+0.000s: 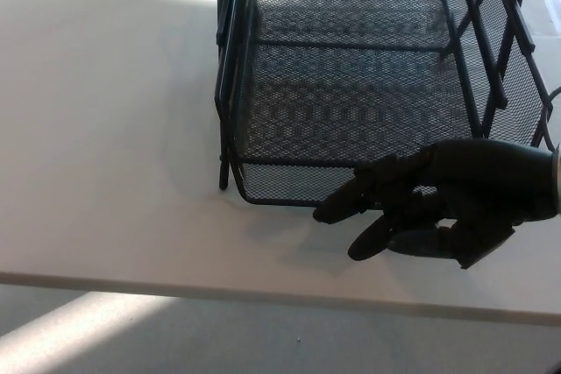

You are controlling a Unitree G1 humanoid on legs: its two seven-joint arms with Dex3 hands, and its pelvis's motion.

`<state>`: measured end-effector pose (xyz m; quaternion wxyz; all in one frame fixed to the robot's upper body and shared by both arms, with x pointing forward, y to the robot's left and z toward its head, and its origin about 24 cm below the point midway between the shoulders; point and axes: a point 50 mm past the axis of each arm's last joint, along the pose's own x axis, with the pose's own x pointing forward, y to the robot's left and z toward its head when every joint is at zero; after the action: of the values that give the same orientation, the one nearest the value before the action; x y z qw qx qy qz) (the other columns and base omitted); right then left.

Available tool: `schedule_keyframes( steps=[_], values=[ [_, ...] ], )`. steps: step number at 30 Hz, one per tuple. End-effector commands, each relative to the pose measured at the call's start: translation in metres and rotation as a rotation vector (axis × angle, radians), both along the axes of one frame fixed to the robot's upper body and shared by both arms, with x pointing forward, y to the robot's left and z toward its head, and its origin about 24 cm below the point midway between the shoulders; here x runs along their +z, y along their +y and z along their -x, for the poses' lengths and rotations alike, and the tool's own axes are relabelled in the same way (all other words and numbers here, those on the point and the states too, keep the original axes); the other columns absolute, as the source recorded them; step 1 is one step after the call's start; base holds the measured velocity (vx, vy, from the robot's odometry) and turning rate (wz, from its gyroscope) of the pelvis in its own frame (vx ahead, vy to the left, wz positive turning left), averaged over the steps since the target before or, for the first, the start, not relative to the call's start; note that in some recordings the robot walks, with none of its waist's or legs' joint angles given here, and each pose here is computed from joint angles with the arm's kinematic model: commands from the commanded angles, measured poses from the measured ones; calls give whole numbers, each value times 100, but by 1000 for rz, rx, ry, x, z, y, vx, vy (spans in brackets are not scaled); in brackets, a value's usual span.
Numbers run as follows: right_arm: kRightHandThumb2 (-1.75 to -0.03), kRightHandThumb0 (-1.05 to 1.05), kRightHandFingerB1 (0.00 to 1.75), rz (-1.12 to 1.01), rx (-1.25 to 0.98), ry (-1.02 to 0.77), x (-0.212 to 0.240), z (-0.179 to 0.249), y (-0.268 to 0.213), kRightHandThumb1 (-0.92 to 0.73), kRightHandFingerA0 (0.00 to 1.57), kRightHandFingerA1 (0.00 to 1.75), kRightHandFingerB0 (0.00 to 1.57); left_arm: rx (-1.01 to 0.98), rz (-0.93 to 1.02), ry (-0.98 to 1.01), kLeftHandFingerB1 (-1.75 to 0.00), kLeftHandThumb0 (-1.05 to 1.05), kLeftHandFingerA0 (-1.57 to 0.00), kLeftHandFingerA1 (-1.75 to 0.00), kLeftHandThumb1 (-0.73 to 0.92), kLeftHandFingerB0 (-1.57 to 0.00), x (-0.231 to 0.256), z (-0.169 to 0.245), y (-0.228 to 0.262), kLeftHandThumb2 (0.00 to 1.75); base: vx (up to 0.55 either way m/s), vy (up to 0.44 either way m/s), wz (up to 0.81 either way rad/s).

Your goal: A balck drawer is kept on the middle of the table and the robot uses its right hand to push it back away from the robot

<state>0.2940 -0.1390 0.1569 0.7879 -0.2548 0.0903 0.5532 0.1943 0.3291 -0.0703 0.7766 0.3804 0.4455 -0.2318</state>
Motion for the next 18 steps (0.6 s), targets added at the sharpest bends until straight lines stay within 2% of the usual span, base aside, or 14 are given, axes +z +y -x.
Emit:
schedule_keyframes(
  steps=[1,18],
  values=[
    [-63,-55,32,21,-5,-28,6,-7,-1,-77,36,37,29,0,-20,10,-32,-56,-46,-38,72,-30,2,4,7,62,0,0,0],
    [-62,-55,32,26,-43,-51,24,-24,-11,-76,36,37,29,-3,-30,13,-32,-56,-45,-37,72,-30,1,4,7,63,0,0,0]
  ],
)
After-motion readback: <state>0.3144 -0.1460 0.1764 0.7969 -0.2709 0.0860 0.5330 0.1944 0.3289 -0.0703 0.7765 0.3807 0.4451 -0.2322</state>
